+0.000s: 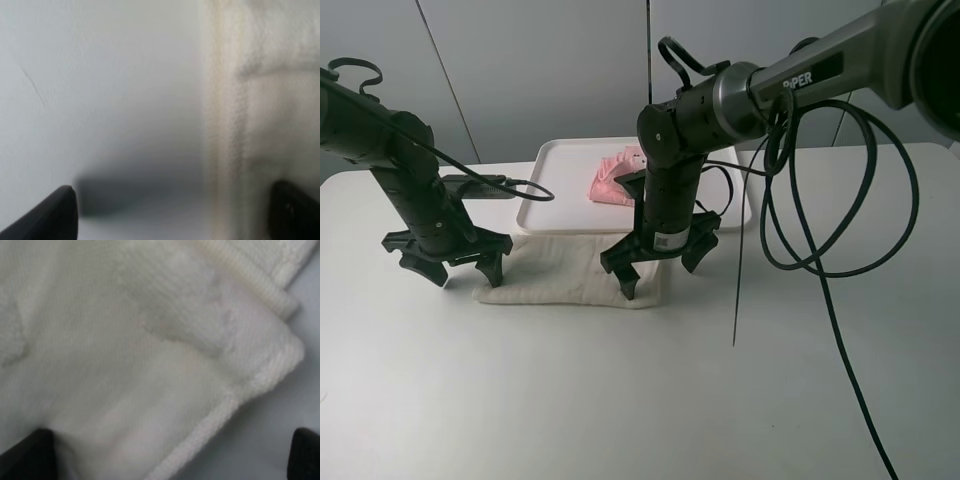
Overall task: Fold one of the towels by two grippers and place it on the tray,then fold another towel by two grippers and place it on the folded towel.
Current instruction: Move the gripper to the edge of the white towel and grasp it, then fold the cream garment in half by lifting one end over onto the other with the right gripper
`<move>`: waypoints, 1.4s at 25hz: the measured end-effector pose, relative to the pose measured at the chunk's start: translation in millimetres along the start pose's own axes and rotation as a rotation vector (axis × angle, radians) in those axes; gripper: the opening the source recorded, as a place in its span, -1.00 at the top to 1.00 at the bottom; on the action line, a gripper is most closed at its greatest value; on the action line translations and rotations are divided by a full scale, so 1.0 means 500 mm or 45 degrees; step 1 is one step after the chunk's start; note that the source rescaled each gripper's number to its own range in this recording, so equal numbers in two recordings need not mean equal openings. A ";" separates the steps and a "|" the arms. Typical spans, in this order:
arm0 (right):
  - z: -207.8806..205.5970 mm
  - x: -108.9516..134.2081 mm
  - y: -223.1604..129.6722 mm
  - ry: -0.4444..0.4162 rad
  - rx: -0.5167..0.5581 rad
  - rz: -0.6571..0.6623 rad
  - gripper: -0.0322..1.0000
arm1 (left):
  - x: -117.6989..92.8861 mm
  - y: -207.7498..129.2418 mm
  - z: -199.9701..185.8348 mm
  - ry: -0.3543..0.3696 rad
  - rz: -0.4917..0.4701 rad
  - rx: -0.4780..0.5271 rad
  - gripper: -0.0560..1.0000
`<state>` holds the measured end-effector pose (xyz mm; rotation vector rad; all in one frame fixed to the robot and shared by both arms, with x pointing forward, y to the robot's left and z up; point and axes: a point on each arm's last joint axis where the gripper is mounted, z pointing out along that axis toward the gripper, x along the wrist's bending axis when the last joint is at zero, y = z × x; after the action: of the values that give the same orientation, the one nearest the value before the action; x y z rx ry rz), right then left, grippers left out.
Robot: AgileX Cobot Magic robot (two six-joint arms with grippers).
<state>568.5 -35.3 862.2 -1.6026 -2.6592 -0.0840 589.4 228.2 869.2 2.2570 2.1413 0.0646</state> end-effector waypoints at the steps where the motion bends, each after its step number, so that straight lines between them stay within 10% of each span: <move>1: 0.000 0.000 0.000 0.003 -0.002 0.002 -1.00 | 0.000 0.000 0.000 0.000 0.000 0.000 -0.97; 4: 0.000 0.000 0.000 0.003 -0.002 0.002 -0.99 | 0.000 0.000 0.000 0.000 0.000 0.000 -0.97; 11: 0.002 0.007 0.003 0.053 -0.017 -0.016 -0.29 | 0.000 0.000 0.000 0.000 0.000 0.000 -0.97; 20: 0.002 0.010 0.005 0.069 -0.034 -0.019 -0.13 | 0.000 0.000 0.000 0.000 0.014 0.000 -0.97; 27: 0.003 0.015 0.009 0.093 -0.060 -0.042 0.86 | 0.000 0.000 0.000 0.000 0.020 0.000 -0.97; 35: 0.001 0.015 0.007 0.095 -0.049 -0.108 0.88 | 0.000 0.000 0.000 0.000 0.020 0.000 -0.97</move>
<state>567.8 -27.0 862.1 -1.4662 -2.6833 -0.1948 589.4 228.2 869.2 2.2741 2.1235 0.0650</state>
